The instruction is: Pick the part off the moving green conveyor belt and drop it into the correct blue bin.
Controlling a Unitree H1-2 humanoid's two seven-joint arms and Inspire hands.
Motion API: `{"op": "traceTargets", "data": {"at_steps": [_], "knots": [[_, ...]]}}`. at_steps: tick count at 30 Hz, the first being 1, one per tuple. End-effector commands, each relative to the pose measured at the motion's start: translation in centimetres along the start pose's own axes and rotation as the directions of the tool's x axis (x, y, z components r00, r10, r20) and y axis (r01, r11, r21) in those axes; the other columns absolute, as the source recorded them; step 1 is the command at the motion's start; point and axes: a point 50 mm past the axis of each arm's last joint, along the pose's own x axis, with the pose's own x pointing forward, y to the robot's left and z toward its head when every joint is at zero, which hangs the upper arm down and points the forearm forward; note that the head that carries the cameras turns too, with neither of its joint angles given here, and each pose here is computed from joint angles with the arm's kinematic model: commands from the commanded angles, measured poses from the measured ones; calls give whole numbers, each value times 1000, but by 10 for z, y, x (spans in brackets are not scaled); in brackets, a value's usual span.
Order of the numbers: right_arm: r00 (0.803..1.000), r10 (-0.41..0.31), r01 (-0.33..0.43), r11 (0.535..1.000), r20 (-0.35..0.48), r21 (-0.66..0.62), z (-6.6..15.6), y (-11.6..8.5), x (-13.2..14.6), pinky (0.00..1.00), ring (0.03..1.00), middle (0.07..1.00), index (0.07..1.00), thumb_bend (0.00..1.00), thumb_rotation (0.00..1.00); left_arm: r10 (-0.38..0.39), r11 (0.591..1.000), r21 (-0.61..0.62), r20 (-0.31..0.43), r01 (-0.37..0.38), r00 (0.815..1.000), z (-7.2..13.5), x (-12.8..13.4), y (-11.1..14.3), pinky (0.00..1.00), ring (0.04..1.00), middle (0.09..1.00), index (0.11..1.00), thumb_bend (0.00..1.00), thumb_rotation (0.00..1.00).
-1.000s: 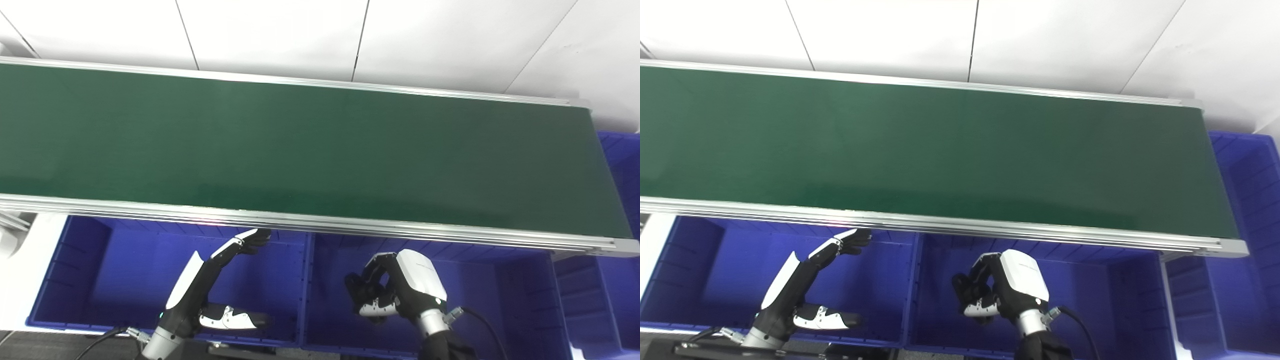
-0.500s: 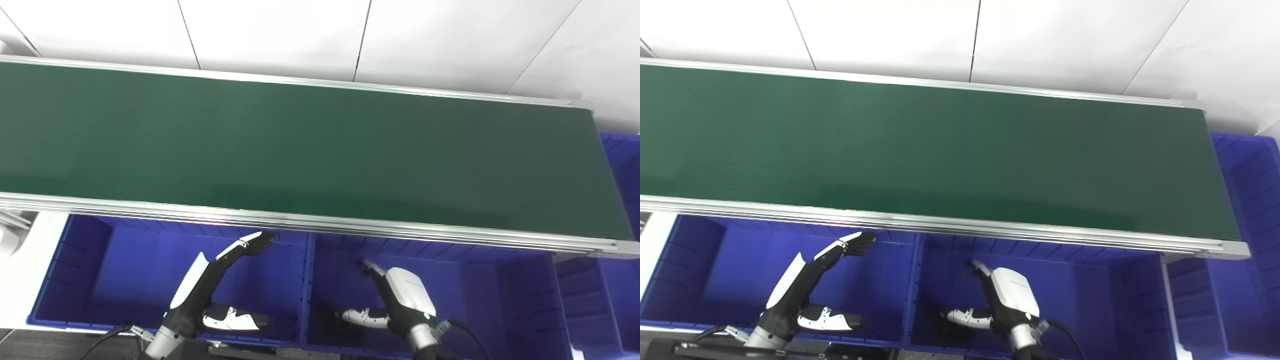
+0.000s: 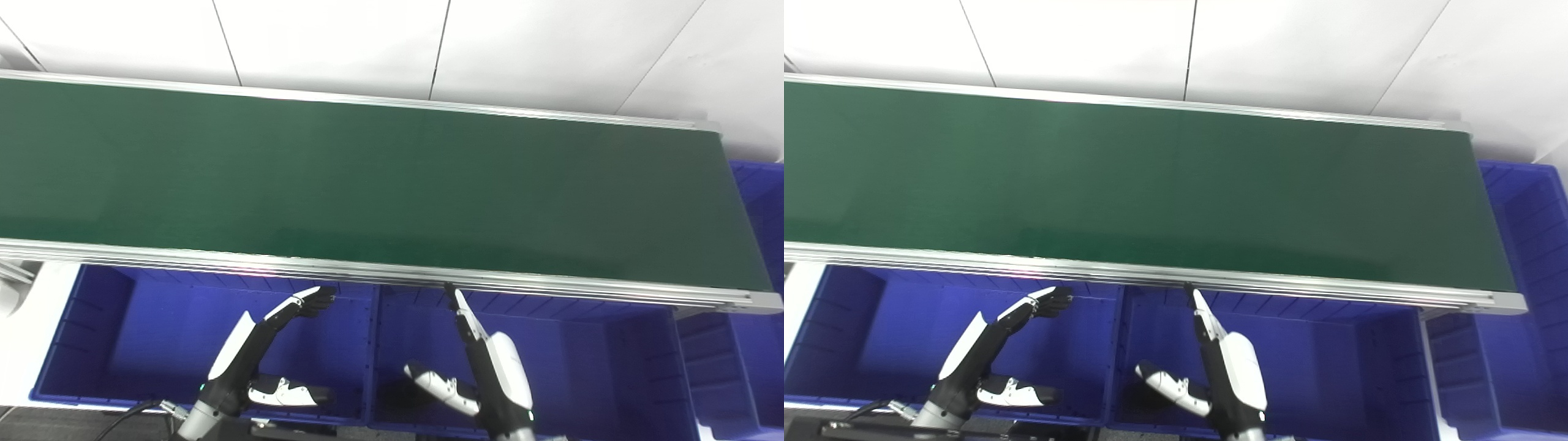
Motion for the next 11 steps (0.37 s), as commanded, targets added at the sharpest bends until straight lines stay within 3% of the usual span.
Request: {"op": "traceTargets", "data": {"at_steps": [1,8,11], "knots": [[995,-39,33,997,88,67,5,0,-1,783,866,915,962,797,753,5,1000,29,28,-6,1000,0,1,8,720,773,804,826,759,594],[995,-48,32,986,92,163,-11,13,6,797,856,898,935,860,703,-14,999,39,38,12,999,-6,14,9,693,756,801,822,764,618],[994,-50,33,986,96,166,-16,15,16,787,851,899,937,895,685,-12,1000,13,35,11,999,-7,25,10,698,762,805,819,755,574]]}}
